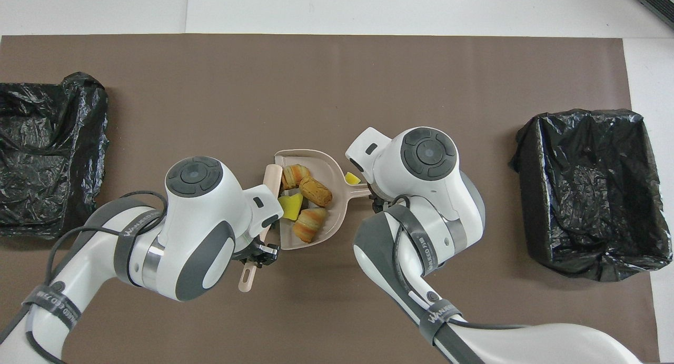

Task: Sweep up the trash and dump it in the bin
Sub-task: 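Sweep the remaining pieces into the dustpan with the brush again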

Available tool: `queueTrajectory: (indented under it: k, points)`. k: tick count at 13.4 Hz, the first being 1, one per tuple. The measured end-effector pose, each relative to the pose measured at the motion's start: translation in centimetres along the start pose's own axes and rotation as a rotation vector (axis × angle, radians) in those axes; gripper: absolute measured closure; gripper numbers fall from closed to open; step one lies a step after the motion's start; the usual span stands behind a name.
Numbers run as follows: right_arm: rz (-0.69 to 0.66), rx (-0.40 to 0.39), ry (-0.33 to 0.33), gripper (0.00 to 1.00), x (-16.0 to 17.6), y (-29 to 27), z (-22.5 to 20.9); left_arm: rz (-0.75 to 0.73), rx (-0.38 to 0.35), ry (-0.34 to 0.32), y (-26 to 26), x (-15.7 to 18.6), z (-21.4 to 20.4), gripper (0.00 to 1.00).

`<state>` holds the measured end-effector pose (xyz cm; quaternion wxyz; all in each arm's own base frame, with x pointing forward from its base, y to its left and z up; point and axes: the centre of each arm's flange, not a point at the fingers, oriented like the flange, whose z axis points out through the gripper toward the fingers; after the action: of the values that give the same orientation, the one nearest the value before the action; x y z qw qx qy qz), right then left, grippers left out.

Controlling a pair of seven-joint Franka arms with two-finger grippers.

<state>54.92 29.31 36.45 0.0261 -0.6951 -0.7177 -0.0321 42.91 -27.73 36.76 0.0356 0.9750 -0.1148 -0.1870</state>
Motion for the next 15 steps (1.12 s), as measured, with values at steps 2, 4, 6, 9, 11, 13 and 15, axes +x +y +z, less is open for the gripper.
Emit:
queueTrajectory:
  k: [2, 4, 6, 9, 11, 13, 15]
  points:
    - [0.025, -0.027, 0.038, 0.69, -0.3, -0.4, 1.1, -0.059, -0.054, -0.004, 0.9, -0.2, -0.4, 0.73]
    - [0.048, -0.031, 0.06, 0.69, -0.6, -0.6, 1.4, -0.1, -0.108, -0.006, 0.8, -0.1, -1.0, 0.73]
    - [0.052, -0.03, 0.064, 0.69, -0.7, -0.6, 1.4, -0.131, -0.151, 0.002, 0.1, 0.0, -1.9, 0.73]
    - [0.053, -0.033, 0.066, 0.69, -0.7, -0.6, 1.2, -0.179, -0.2, 0.036, -2.9, -0.2, -5.3, 0.73]
    - [0.053, -0.039, 0.07, 0.69, -0.6, -0.4, 0.4, -0.207, -0.229, 0.059, -5.2, -0.9, -8.5, 0.73]
    - [0.064, -0.042, 0.07, 0.69, -1.2, 0.1, -1.4, -0.232, -0.248, 0.065, -7.3, -1.6, -10.7, 0.73]
    - [0.088, -0.053, 0.073, 0.69, -2.7, 0.7, -3.7, -0.25, -0.255, 0.064, -8.4, -1.6, -11.0, 0.73]
